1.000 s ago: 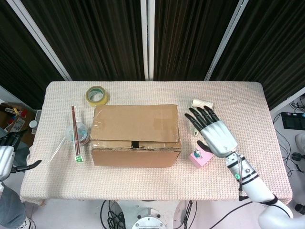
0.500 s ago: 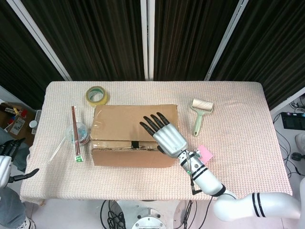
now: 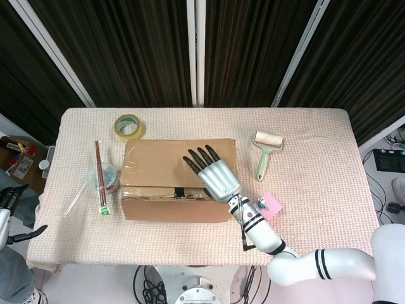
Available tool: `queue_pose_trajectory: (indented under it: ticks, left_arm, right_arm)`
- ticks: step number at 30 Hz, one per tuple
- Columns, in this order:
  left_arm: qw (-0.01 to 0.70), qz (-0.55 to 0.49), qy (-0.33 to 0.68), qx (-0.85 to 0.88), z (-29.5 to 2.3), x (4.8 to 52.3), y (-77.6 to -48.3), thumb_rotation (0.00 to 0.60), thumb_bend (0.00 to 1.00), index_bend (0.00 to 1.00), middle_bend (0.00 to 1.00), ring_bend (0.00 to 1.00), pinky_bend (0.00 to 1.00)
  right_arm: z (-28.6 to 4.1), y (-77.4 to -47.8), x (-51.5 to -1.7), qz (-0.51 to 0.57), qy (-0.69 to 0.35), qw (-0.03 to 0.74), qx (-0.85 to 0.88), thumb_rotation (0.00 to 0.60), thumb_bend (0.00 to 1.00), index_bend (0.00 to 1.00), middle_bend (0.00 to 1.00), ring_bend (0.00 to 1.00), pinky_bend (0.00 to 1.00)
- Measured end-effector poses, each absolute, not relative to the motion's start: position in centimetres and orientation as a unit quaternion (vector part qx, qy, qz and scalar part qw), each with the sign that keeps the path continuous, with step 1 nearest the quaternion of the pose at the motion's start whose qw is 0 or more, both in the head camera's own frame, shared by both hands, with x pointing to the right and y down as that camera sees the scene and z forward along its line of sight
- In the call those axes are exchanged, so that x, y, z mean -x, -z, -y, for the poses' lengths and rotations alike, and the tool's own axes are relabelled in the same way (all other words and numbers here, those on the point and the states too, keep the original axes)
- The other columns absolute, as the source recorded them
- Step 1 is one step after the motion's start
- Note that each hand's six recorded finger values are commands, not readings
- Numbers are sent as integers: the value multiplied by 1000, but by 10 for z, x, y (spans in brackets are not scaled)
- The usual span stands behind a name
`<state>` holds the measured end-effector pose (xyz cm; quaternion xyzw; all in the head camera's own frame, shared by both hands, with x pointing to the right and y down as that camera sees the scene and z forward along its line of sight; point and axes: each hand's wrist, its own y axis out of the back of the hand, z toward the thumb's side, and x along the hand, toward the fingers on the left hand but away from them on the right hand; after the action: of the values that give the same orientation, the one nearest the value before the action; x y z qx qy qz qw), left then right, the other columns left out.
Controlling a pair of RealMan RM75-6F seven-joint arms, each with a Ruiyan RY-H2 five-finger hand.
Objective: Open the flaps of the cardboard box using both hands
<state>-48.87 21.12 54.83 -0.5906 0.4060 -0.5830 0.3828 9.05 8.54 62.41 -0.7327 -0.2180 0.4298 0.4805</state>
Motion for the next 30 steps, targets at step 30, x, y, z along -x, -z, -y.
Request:
queue_pose_trajectory:
  ticks: [30]
  left_arm:
    - [381, -407, 591, 583, -205, 496, -542, 384, 0, 127, 173, 138, 217]
  right_arm:
    - [34, -586, -109, 333, -447, 556, 617, 600, 246, 0, 0, 0, 0]
